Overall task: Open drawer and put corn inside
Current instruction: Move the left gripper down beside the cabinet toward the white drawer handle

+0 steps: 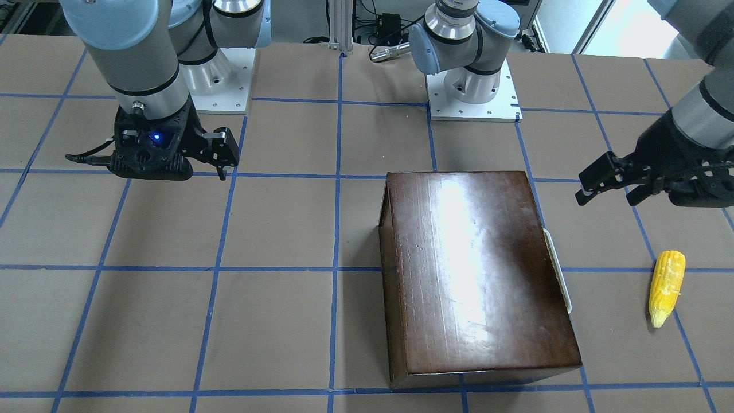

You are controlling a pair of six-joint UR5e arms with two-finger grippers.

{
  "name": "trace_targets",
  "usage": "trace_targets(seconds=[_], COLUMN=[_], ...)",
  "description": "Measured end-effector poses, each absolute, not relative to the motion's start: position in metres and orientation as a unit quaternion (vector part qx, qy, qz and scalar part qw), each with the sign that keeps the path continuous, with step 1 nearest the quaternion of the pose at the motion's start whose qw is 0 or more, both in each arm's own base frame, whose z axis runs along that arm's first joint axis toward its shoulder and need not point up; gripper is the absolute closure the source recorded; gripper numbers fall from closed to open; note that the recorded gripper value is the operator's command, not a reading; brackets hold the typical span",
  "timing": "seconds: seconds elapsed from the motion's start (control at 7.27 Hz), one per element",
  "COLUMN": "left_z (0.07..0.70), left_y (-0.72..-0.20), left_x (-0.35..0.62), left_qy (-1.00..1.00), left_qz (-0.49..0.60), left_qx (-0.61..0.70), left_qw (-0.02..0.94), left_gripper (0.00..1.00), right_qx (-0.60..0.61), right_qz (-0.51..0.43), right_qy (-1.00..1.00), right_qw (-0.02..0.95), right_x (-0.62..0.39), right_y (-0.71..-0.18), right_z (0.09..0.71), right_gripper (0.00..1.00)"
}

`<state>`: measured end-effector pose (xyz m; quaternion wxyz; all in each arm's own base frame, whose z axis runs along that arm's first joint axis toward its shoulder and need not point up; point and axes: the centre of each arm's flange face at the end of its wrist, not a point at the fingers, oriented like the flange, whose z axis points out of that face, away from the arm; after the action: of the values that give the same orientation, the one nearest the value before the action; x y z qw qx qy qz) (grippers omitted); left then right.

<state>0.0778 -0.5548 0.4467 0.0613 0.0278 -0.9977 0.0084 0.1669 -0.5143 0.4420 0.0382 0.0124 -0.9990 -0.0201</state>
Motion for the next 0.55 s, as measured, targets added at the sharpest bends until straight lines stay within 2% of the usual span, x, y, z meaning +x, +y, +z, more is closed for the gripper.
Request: trace_targets(seconds=[0.55], left_z=[0.387], left_y=[-0.587], left_x=[0.122], left_qy=[-0.994], left_qz=[0.020], left_qx=[-0.028], left_qw=[0.099], left_gripper=[0.00], right_qx=[0.012], right_qz=[-0.021], right_qy=[-0.999], right_qw=[0.038], right_x=[0.167], right_y=[-0.514], right_z=[0.442], right_gripper=[0.00])
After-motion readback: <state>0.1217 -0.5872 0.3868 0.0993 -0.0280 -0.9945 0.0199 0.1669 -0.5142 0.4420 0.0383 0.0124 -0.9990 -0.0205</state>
